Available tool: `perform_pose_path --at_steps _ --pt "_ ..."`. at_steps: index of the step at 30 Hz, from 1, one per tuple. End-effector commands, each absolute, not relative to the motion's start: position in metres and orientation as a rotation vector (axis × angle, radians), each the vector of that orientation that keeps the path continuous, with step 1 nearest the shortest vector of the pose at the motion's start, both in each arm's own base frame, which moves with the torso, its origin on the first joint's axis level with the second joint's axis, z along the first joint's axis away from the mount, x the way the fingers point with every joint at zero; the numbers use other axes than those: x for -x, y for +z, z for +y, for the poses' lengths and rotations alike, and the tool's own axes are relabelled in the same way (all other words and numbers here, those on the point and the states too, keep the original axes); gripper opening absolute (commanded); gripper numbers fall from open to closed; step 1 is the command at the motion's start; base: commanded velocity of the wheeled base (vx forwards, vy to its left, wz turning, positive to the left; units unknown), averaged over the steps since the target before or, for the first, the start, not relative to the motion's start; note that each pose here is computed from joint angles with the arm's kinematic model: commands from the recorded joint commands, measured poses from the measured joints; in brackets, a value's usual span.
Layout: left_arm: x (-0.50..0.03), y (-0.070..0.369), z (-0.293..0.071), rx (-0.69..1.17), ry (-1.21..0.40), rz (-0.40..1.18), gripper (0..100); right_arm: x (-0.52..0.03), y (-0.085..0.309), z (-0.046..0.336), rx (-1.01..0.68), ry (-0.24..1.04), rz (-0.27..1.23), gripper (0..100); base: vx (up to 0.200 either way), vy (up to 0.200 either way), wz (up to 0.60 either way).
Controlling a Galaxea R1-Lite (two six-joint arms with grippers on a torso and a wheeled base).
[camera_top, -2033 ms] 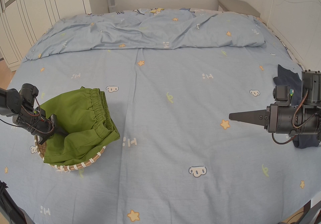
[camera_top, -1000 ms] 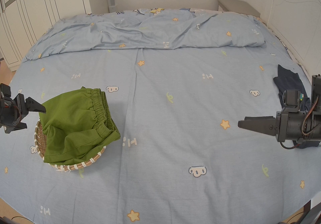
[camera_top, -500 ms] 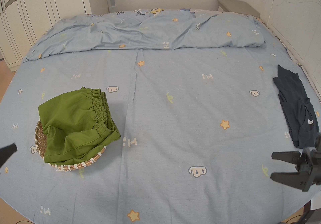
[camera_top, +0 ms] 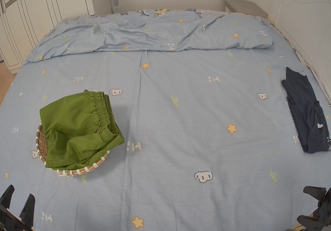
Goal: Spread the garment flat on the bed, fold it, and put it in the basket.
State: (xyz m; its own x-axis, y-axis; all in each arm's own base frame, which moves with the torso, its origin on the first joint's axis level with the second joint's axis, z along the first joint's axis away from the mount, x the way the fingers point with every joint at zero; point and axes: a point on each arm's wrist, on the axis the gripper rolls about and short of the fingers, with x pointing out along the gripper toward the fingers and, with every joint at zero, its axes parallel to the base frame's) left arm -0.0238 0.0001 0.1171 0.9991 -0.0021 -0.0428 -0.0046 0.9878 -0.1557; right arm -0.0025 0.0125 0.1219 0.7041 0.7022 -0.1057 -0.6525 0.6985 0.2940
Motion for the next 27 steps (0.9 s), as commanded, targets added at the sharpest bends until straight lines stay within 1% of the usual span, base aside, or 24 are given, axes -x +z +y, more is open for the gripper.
perform_pose_path --at_steps 1,2,4,5,8,10,12,15,16,20,21,22,27 --pt "0.023 0.08 0.0 0.042 0.004 -0.032 100 0.026 0.085 0.011 -0.208 0.487 0.072 100 0.0 0.0 0.0" --pt "0.023 0.08 0.0 0.039 0.006 -0.032 100 0.028 0.085 0.011 -0.192 0.467 0.026 100 0.0 0.0 0.0" --pt "0.023 0.08 0.0 0.034 0.007 -0.032 100 0.027 0.084 0.01 -0.193 0.431 0.026 100 0.0 0.0 0.0" --pt "0.022 0.076 0.0 0.003 0.006 -0.003 100 0.027 0.085 0.008 -0.198 0.378 0.022 100 0.0 0.0 0.0" --pt "0.023 0.076 0.0 -0.015 0.003 0.005 100 0.026 0.084 0.008 -0.193 0.34 0.017 100 0.0 0.0 0.0" --pt "0.022 0.075 0.0 -0.017 0.003 0.008 100 0.025 0.083 0.006 -0.166 0.281 -0.006 100 0.0 0.0 0.0" --pt "0.023 0.076 0.0 -0.012 0.003 0.006 100 0.023 0.084 0.004 -0.132 0.158 -0.058 100 0.0 0.0 0.0" --pt "0.023 0.076 0.0 -0.011 0.0 0.006 100 0.022 0.082 0.0 -0.12 -0.003 -0.057 100 0.0 0.0 0.0" --pt "0.023 0.076 0.0 -0.009 0.0 0.006 100 0.022 0.082 0.0 -0.115 -0.02 -0.058 100 0.0 0.0 0.0" --pt "0.023 0.076 0.0 -0.009 0.0 0.006 100 0.022 0.082 0.0 -0.103 -0.02 -0.055 100 0.0 0.0 0.0" --pt "0.023 0.076 0.0 -0.009 0.0 0.006 100 0.022 0.08 -0.001 -0.022 -0.032 -0.031 100 0.0 0.0 0.0" --pt "0.023 0.076 0.0 -0.011 0.0 0.006 100 0.022 0.078 0.0 0.006 -0.026 -0.014 100 0.0 0.0 0.0" --pt "0.023 0.076 0.0 -0.011 0.0 0.006 100 0.022 0.076 0.0 -0.02 -0.017 0.006 100 0.0 0.0 0.0"
